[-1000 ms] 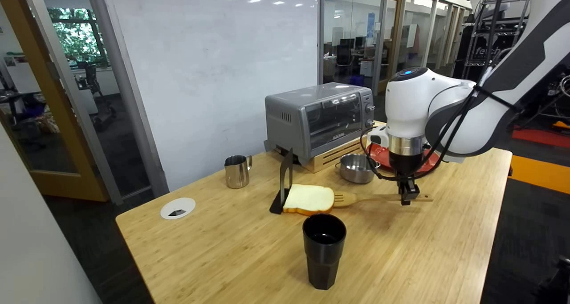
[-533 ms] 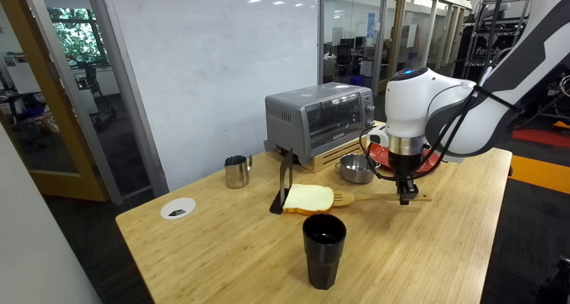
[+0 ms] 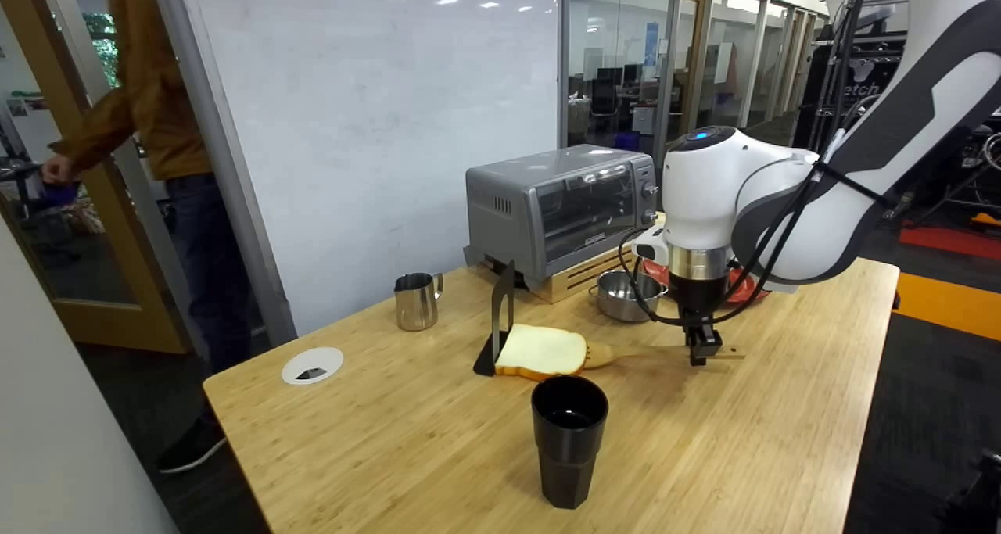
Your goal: Use the spatula from the red plate to pick up the slice of bread and place it on the red plate
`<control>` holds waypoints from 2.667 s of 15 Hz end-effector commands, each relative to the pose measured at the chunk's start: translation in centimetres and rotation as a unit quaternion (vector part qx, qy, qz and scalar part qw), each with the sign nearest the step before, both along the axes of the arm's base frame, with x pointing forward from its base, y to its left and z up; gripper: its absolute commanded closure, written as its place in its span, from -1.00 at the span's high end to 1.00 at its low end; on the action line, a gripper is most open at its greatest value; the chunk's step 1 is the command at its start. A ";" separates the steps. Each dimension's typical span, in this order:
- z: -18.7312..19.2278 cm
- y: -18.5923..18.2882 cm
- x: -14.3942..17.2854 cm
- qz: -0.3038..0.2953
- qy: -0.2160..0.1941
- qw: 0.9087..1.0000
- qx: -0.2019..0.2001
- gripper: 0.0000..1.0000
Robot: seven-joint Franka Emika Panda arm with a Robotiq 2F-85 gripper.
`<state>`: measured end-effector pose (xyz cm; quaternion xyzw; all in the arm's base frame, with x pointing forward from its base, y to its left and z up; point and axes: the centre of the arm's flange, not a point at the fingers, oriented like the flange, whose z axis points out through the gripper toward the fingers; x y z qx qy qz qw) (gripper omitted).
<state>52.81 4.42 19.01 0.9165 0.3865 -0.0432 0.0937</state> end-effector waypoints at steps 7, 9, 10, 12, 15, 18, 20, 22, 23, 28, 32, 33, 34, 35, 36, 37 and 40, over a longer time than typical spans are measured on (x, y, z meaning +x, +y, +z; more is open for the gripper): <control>-0.9 0.8 3.5 0.005 -0.007 1.000 -0.003 -0.87; -0.9 1.1 3.8 0.008 -0.008 1.000 -0.003 -0.87; -0.9 1.2 3.8 0.010 -0.009 1.000 -0.003 -0.87; -1.0 1.7 3.8 0.017 -0.008 1.000 -0.002 -0.87; -1.2 2.4 3.6 0.028 -0.005 1.000 0.000 -0.87; -1.2 3.0 3.4 0.039 -0.001 0.999 0.005 -0.87; -1.2 3.2 3.3 0.051 0.008 0.999 0.016 -0.87; -1.2 3.4 3.2 0.064 0.018 0.997 0.030 -0.87; -1.3 3.4 3.2 0.070 0.025 0.996 0.040 -0.87; -1.3 2.7 3.1 0.083 0.047 0.993 0.070 -0.87; -1.3 2.2 3.1 0.083 0.046 0.993 0.072 -0.87; -1.3 2.2 3.1 0.082 0.045 0.993 0.070 -0.87; -1.3 2.1 3.0 0.081 0.043 0.993 0.069 -0.87; -1.3 2.1 2.9 0.082 0.042 0.994 0.067 -0.87; -1.3 2.1 2.8 0.082 0.040 0.994 0.065 -0.87; -1.3 2.1 2.7 0.083 0.040 0.994 0.064 -0.87; -1.3 2.0 2.4 0.083 0.035 0.994 0.059 -0.87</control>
